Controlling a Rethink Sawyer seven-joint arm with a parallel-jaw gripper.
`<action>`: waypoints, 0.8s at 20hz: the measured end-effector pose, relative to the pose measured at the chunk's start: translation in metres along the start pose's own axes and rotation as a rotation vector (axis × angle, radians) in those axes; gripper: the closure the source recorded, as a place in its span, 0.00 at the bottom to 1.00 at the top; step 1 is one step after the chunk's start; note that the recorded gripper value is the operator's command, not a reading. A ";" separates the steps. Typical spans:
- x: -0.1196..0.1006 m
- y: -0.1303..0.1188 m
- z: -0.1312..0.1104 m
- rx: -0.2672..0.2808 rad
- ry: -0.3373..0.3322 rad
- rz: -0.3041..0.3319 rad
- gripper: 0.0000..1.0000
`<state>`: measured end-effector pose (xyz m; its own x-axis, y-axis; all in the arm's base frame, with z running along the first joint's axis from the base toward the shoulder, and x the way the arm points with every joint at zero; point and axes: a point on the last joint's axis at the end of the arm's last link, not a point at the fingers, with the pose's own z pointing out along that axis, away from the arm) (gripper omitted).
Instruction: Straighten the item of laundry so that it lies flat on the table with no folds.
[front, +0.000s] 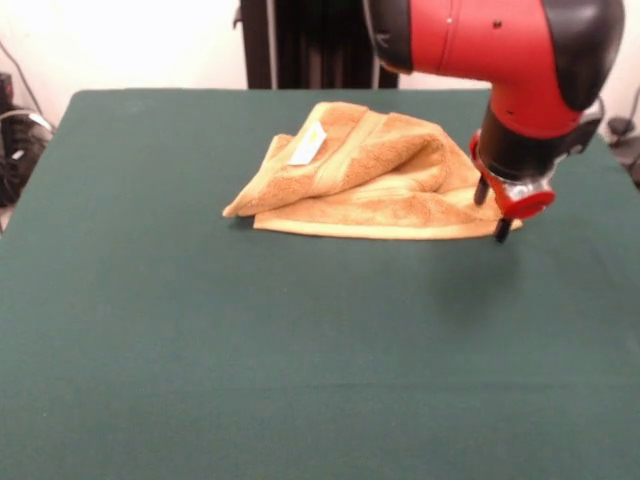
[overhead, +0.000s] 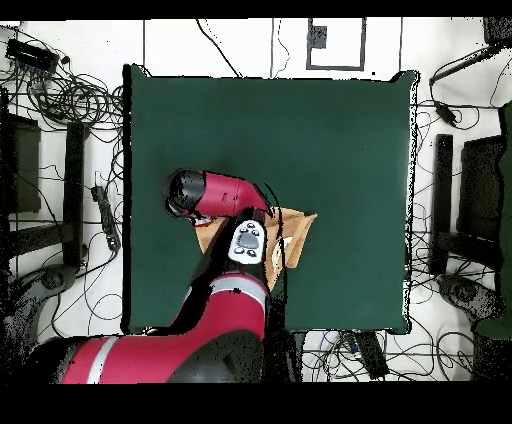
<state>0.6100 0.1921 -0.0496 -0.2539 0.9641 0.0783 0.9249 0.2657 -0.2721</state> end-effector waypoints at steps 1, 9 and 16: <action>-0.001 0.000 0.000 -0.003 0.002 -0.008 0.00; 0.008 0.008 -0.001 -0.064 -0.054 -0.065 1.00; 0.006 0.008 -0.001 -0.064 -0.039 -0.058 1.00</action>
<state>0.6168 0.1997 -0.0505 -0.3170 0.9468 0.0548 0.9243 0.3214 -0.2058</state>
